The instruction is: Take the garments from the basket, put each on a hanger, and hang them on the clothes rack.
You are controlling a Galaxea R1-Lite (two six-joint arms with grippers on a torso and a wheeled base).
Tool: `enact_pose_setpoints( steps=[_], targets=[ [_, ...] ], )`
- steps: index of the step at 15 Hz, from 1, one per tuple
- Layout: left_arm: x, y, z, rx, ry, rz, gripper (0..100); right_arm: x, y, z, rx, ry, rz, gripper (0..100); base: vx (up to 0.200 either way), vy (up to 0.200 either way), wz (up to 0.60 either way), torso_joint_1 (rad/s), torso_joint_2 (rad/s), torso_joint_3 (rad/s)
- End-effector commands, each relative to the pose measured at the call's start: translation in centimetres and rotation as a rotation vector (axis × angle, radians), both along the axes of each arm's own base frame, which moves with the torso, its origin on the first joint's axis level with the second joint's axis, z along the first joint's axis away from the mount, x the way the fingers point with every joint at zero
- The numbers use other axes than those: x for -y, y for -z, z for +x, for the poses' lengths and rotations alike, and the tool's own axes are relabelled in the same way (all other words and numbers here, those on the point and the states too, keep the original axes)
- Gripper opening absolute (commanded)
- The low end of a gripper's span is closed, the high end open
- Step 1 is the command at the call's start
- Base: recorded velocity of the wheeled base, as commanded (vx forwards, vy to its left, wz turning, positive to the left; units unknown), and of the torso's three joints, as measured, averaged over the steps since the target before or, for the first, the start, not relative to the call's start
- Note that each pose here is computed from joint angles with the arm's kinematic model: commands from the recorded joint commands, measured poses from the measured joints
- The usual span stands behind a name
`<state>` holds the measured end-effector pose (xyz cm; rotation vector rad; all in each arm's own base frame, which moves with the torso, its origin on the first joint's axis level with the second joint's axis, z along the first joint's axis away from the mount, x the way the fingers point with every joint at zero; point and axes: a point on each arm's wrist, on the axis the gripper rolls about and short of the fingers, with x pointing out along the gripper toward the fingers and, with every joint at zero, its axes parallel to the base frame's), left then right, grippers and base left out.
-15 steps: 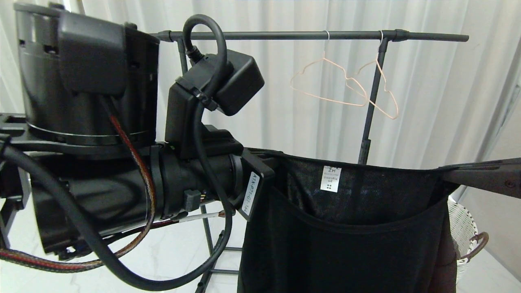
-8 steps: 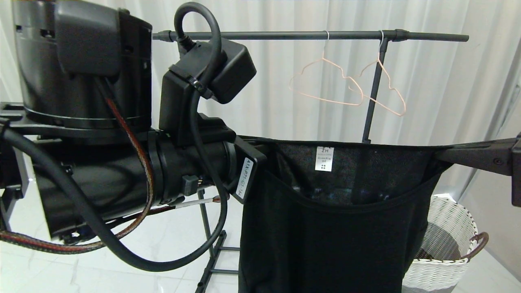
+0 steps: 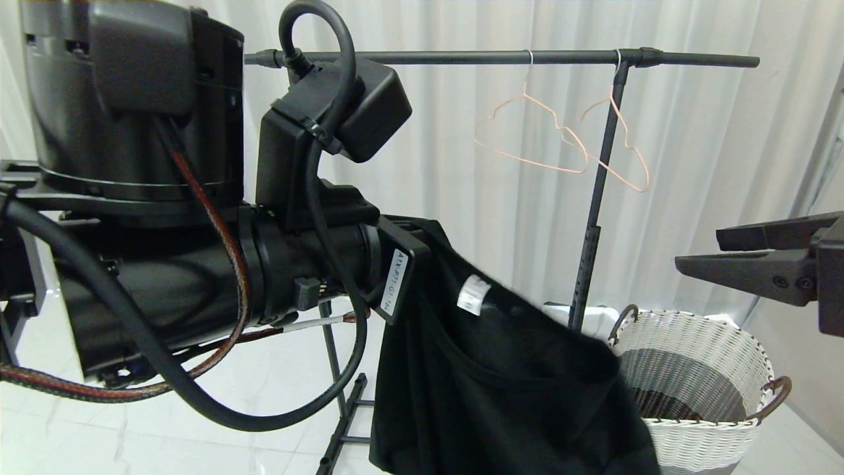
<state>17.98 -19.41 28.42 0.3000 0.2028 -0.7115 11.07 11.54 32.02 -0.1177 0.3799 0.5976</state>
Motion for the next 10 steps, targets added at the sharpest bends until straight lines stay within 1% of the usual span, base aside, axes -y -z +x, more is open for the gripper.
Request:
enact_pose_setpoints(
  steps=[1, 4, 5, 6, 7, 8, 9, 10],
  targets=[
    [-0.1, 0.0, 0.1, 0.002, -0.007, 0.0, 0, 0.2, -0.1, -0.1, 0.005, 0.005, 0.005, 100, 0.0, 0.0, 0.0, 0.0, 0.0, 0.0],
    [-0.9, 0.2, 0.8, 0.003, -0.042, 0.016, 0, 0.8, -0.3, -0.2, 0.014, 0.028, 0.013, 100, 0.0, 0.0, 0.0, 0.0, 0.0, 0.0],
    [-1.6, 0.7, 1.4, -0.005, -0.094, 0.032, 0, 1.7, -0.1, 0.4, 0.012, 0.103, -0.013, 100, 0.0, 0.0, 0.0, 0.0, 0.0, 0.0],
    [-2.8, 0.7, 1.5, 0.004, -0.161, 0.041, 0, 3.2, 0.4, 1.2, 0.0, 0.222, -0.108, 100, 0.0, 0.0, 0.0, 0.0, 0.0, 0.0],
    [-5.1, 1.0, 1.7, 0.002, -0.257, 0.055, 0, 5.3, 0.8, 1.9, -0.017, 0.373, -0.255, 100, 0.0, 0.0, 0.0, 0.0, 0.0, 0.0],
    [-7.8, 1.5, 1.7, -0.007, -0.352, 0.061, 0, 6.9, 1.1, 2.2, -0.039, 0.476, -0.344, 100, 0.0, 0.0, 0.0, 0.0, 0.0, 0.0],
    [-9.9, 2.2, 1.4, -0.019, -0.429, 0.066, 0, 7.7, 1.5, 2.5, -0.057, 0.538, -0.375, 100, 0.0, 0.0, 0.0, 0.0, 0.0, 0.0],
    [-11.2, 2.6, 1.0, -0.029, -0.478, 0.069, 0, 8.1, 2.0, 2.7, -0.074, 0.561, -0.392, 100, 0.0, 0.0, 0.0, 0.0, 0.0, 0.0]
  ],
)
